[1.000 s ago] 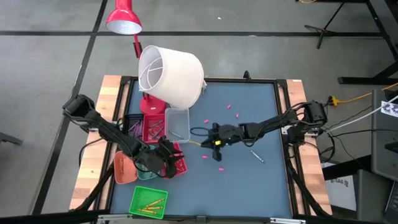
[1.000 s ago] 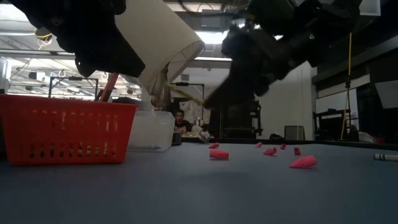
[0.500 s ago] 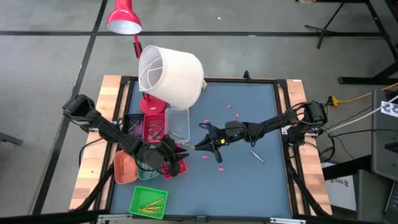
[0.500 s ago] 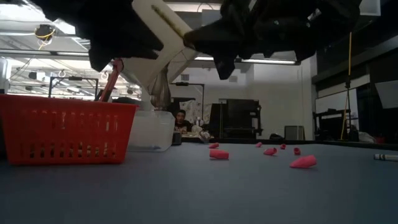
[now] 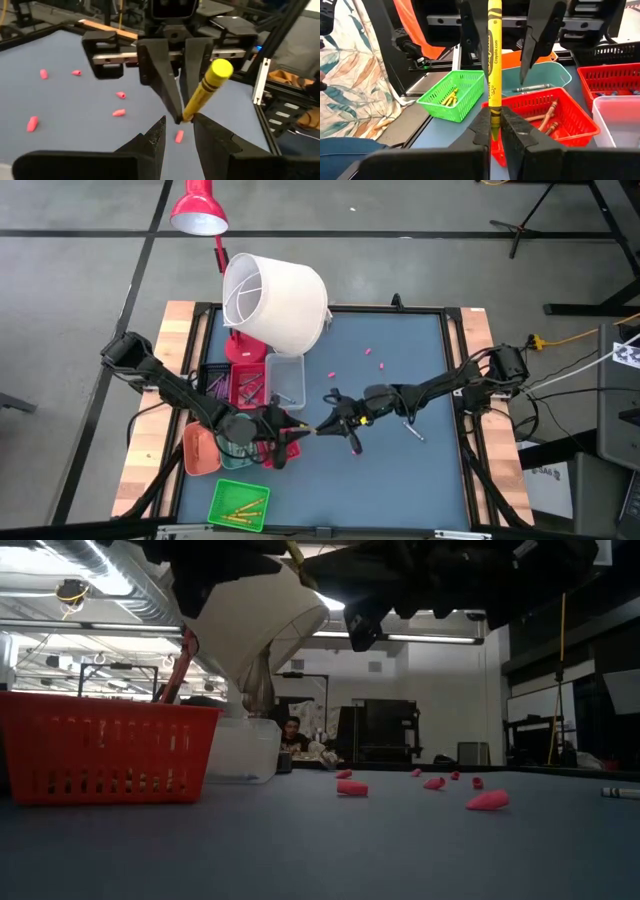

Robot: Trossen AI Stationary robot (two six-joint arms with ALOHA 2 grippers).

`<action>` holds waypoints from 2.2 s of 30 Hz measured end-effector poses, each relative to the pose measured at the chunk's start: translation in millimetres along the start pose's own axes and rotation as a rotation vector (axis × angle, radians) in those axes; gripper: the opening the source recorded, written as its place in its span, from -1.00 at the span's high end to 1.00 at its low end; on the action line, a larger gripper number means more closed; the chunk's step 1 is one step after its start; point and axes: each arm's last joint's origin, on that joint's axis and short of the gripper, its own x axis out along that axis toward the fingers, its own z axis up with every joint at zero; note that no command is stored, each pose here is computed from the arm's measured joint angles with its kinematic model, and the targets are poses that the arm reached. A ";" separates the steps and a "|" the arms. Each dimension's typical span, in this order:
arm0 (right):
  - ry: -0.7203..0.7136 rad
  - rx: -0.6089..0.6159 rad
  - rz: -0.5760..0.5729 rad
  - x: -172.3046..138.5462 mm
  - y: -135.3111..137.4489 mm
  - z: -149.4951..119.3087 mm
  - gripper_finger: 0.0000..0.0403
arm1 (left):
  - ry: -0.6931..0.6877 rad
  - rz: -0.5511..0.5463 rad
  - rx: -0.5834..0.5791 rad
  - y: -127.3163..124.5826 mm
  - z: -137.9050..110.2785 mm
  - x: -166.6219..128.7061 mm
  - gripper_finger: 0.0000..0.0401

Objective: Sort crayons
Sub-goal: Put the yellow crayon into the green bin

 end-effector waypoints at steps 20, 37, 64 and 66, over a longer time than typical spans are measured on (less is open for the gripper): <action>-0.003 0.001 -0.039 -0.2 -2.1 0.0 0.88 | -0.011 -0.024 -0.003 0.0 2.7 1.1 0.56; -0.002 0.001 -0.039 -0.2 -2.2 -0.2 0.88 | -0.049 -0.021 -0.032 2.7 8.4 4.0 0.71; 0.141 0.186 0.089 -1.0 0.5 -11.7 0.33 | 0.113 -0.265 -0.120 -18.1 -5.7 -9.6 0.95; 0.195 0.214 0.134 -1.8 1.5 -15.9 0.34 | 0.196 -0.351 -0.156 -24.7 -11.6 -15.3 0.95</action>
